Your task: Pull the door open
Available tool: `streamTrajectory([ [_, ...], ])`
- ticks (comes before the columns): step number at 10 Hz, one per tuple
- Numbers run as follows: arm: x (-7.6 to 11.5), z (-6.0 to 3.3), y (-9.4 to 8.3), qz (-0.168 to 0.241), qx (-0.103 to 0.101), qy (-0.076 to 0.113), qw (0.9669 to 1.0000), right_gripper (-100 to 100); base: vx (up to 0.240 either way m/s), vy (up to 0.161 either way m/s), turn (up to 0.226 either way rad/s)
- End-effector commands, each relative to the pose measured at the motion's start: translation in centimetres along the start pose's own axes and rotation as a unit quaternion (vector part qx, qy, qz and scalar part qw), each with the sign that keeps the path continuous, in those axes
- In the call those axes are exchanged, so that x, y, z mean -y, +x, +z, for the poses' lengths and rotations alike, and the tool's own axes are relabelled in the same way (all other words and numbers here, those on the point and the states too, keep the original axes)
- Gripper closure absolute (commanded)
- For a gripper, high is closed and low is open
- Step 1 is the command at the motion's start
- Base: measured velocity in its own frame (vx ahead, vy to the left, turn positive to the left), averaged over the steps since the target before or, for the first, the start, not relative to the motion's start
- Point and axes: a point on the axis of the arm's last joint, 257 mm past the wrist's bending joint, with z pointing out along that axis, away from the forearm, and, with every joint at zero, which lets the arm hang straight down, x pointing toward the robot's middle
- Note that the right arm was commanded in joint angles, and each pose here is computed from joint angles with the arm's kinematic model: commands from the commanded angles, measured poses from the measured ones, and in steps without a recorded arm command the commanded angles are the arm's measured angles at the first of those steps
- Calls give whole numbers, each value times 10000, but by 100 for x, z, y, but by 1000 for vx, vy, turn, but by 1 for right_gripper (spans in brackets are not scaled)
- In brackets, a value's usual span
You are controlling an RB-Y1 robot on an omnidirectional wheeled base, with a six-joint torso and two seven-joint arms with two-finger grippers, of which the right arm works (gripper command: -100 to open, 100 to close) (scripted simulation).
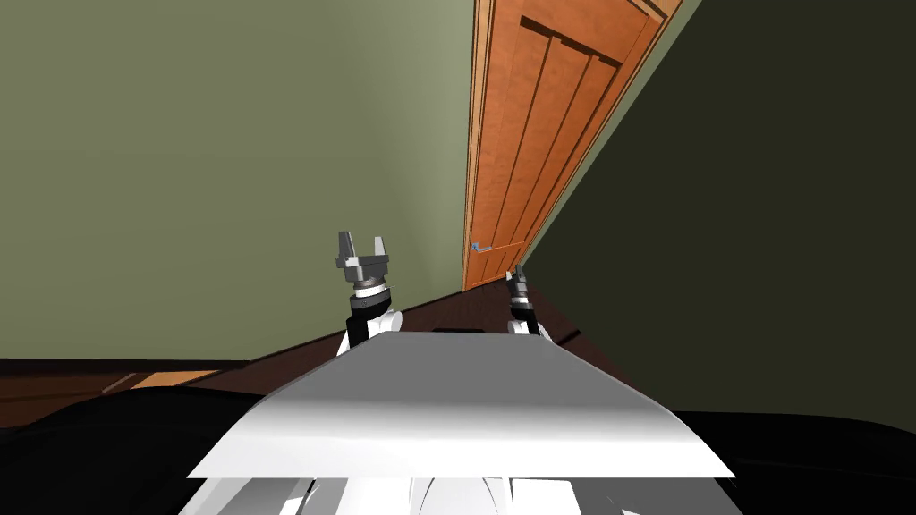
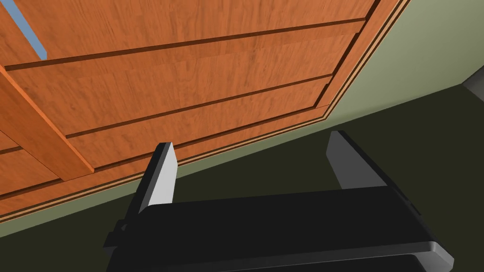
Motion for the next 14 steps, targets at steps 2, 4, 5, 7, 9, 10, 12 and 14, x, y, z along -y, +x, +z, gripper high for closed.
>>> streamTrajectory([
  [2, 227, -57, -11, 67, -87, 173, 9998, -100, 72, -18, 142],
  [4, 404, -117, -34, 84, -110, 338, 9993, -100, 55, -17, 88],
  [5, 454, -118, -34, 113, -155, 358, 9992, -100, 64, -27, 174],
  [7, 606, -176, -62, 125, -174, 504, 9985, -100, 57, -12, 91],
  [9, 752, -237, -94, 133, -190, 648, 9976, -100, 69, -24, 95],
  [10, 800, -243, -104, 154, -227, 673, 9974, -100, 52, -25, 102],
  [12, 936, -308, -144, 155, -236, 815, 9963, -100, 43, -24, 79],
  [14, 1042, -359, -179, 158, -249, 923, 9953, -100, 62, -24, 120],
])
